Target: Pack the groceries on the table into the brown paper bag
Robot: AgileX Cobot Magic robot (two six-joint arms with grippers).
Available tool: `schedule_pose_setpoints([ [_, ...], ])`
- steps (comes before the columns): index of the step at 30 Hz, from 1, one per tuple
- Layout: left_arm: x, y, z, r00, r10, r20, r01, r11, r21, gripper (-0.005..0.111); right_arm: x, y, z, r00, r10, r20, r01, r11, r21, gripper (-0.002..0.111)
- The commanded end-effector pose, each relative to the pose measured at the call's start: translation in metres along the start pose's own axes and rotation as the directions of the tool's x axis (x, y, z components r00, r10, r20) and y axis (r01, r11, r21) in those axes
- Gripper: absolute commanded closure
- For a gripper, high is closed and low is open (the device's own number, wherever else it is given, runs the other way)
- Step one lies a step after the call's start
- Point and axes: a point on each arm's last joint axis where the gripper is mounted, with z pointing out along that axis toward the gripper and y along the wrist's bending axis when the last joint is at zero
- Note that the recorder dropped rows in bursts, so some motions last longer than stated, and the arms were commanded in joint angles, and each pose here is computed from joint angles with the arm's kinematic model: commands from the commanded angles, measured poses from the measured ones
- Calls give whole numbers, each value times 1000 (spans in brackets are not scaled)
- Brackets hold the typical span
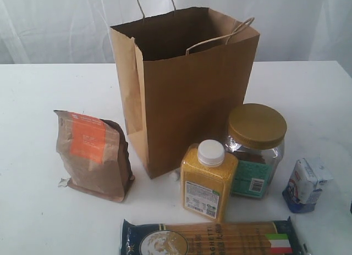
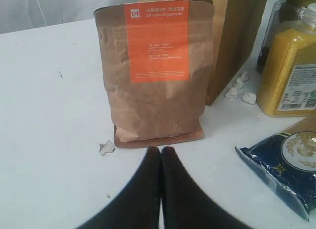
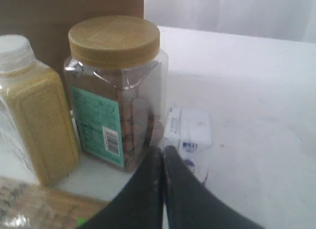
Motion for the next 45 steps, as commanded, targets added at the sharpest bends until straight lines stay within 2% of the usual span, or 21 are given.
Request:
schedule_pose_setpoints([
  [1, 1, 0, 0, 1000, -12, 2, 12, 1000, -3, 107, -26, 1, -4, 948, 124, 293, -114, 992, -50, 108],
  [4, 1, 0, 0, 1000, -12, 2, 12, 1000, -3, 107, -38, 2, -9, 899, 131, 418, -109, 991, -76, 108],
  [10, 1, 0, 0, 1000, -12, 2, 12, 1000, -3, 107, -46, 2, -13, 856, 218, 468, -179, 976, -128, 108],
  [16, 1, 0, 0, 1000, -12, 2, 12, 1000, -3, 107, -51, 3, -16, 758, 451, 470, -366, 892, -266, 108],
  [19, 1, 0, 0, 1000, -12, 2, 12, 1000, -3, 107, -56, 2, -18, 745, 479, 465, -388, 878, -282, 108],
  [24, 1, 0, 0, 1000, -12, 2, 12, 1000, -3, 107, -83, -3, -34, 828, 337, 448, -296, 942, -160, 108],
  [26, 1, 0, 0, 1000, -12, 2, 12, 1000, -3, 107, -97, -6, -40, 862, 320, 393, -302, 947, -109, 108],
  [28, 1, 0, 0, 1000, -12, 2, 12, 1000, -3, 107, -112, -8, -40, 909, 322, 263, -316, 946, -66, 108],
  [31, 1, 0, 0, 1000, -12, 2, 12, 1000, -3, 107, -136, -2, -34, 986, 162, 35, -159, 985, -65, 108],
  [33, 1, 0, 0, 1000, -12, 2, 12, 1000, -3, 107, -151, 2, -26, 995, 20, -102, -32, 993, -117, 108],
  [35, 1, 0, 0, 1000, -12, 2, 12, 1000, -3, 107, -165, 5, -19, 981, -89, -173, 58, 982, -178, 108],
  [36, 1, 0, 0, 1000, -12, 2, 12, 1000, -3, 107, -174, 8, -13, 966, -145, -212, 97, 970, -223, 105],
  [38, 1, 0, 0, 1000, -12, 2, 12, 1000, -3, 107, -187, 11, -2, 950, -166, -264, 92, 958, -273, 98],
  [41, 1, 0, 0, 1000, -12, 2, 12, 1000, -3, 107, -198, 19, 14, 927, -176, -330, 51, 934, -355, 72],
  [42, 1, 0, 0, 1000, -12, 2, 12, 1000, -3, 107, -199, 23, 22, 917, -197, -347, 46, 916, -399, 59],
  [45, 1, 0, 0, 1000, -12, 2, 12, 1000, -3, 107, -198, 35, 49, 884, -302, -358, 86, 855, -511, 38],
])
